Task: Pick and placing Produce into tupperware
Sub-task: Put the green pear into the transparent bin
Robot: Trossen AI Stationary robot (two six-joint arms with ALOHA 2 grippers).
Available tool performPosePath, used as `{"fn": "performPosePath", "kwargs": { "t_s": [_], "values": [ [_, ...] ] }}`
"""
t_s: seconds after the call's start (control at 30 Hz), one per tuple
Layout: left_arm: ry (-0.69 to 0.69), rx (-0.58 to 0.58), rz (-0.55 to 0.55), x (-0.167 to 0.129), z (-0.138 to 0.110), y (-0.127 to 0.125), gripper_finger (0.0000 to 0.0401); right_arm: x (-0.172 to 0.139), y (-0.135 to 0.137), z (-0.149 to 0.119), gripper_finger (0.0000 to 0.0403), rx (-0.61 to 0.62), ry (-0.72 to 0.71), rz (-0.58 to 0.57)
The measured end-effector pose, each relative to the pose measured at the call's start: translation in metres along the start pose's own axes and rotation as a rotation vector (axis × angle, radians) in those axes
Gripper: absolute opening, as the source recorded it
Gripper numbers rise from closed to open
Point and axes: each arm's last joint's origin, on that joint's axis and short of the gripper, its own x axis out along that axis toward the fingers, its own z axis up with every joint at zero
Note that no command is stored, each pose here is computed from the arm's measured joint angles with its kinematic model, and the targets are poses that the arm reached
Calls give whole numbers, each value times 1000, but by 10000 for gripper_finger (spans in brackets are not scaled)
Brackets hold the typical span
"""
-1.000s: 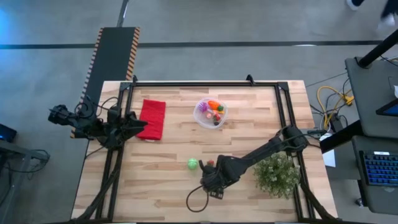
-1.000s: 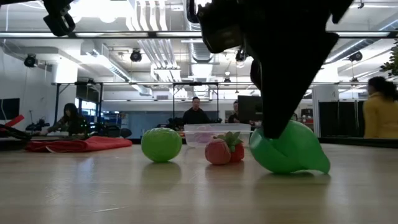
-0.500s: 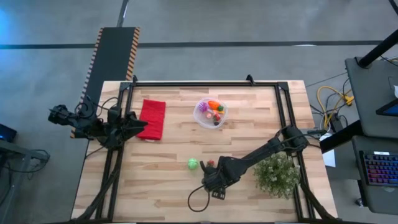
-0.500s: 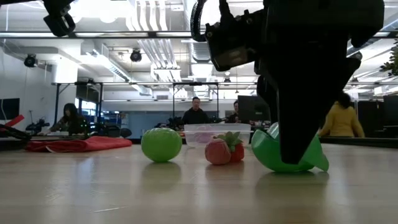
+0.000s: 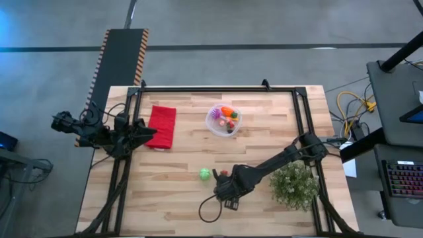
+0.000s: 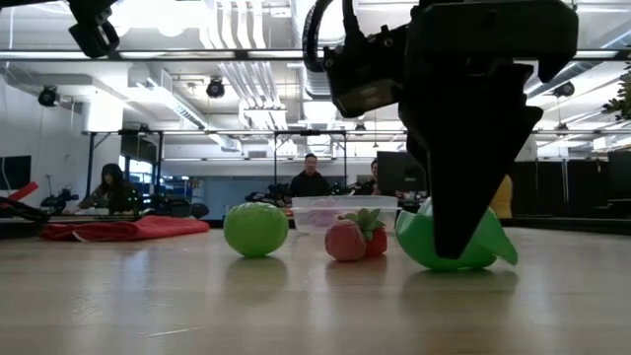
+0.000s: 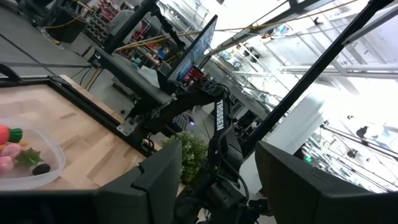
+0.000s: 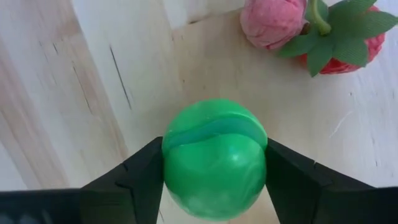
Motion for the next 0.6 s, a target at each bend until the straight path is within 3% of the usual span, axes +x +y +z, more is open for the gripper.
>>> {"fn": "performPosePath", "kwargs": {
  "t_s": [0.17, 0.33, 0.47, 0.6],
  "values": [
    [0, -1, 0, 0, 0, 0, 192, -13, 1, 6, 243, 51, -31, 1],
    [0, 0, 0, 0, 0, 0, 192, -57, -22, 19, 237, 168, -137, -110],
    [-1, 0, 0, 0, 0, 0, 192, -92, -62, 30, 223, 297, -192, -222],
    [-1, 0, -1, 0, 0, 0, 192, -121, -125, 44, 233, 477, -233, -263]
  ]
}}
